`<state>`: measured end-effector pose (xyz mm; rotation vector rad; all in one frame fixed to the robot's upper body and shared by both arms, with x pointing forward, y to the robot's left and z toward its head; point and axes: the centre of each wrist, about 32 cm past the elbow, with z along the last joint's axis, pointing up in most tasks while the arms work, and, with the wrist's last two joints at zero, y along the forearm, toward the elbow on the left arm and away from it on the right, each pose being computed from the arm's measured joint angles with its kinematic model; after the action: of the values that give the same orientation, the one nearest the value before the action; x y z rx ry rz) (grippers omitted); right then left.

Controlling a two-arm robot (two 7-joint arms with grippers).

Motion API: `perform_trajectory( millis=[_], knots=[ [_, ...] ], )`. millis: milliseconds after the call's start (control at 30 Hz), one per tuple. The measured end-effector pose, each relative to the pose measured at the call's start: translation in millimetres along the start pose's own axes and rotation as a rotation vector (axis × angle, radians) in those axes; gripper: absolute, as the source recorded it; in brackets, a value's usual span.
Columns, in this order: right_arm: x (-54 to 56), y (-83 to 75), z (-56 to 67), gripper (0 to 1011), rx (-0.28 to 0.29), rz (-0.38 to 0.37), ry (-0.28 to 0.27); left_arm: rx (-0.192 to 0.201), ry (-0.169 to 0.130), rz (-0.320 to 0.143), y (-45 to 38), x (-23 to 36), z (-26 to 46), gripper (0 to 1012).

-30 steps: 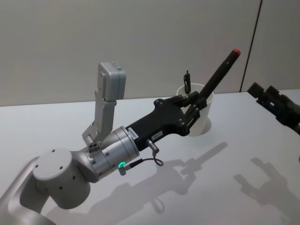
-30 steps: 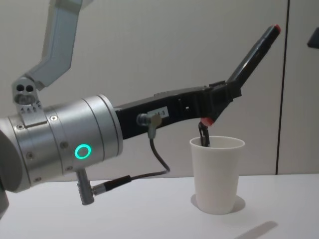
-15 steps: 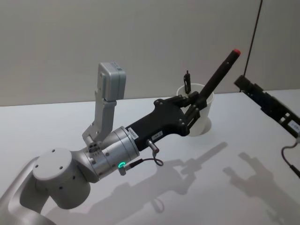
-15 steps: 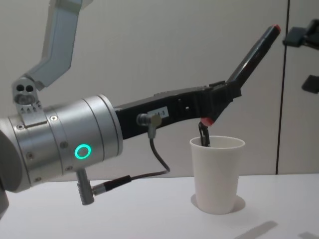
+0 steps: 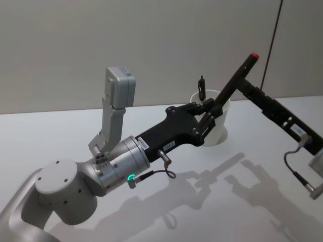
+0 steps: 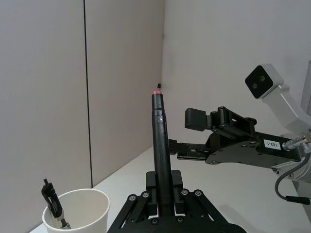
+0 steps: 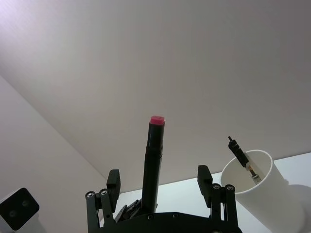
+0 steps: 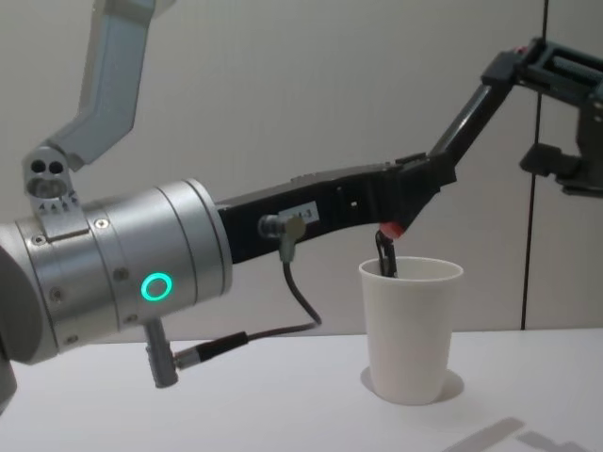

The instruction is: Place the pen into the pen holder.

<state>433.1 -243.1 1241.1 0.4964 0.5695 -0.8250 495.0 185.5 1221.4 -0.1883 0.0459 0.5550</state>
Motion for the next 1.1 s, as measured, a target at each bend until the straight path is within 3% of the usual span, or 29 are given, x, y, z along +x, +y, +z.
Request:
perform_trajectory(
  millis=[833, 1100],
  knots=[
    [-4.4, 26.7, -14.8, 998, 0.014, 0.014, 0.013, 0.0, 0.0, 0.0, 0.0, 0.0, 0.0, 180],
    [-4.7, 29.1, -16.2, 836, 0.015, 0.017, 0.015, 0.0, 0.0, 0.0, 0.0, 0.0, 0.0, 180]
  ],
)
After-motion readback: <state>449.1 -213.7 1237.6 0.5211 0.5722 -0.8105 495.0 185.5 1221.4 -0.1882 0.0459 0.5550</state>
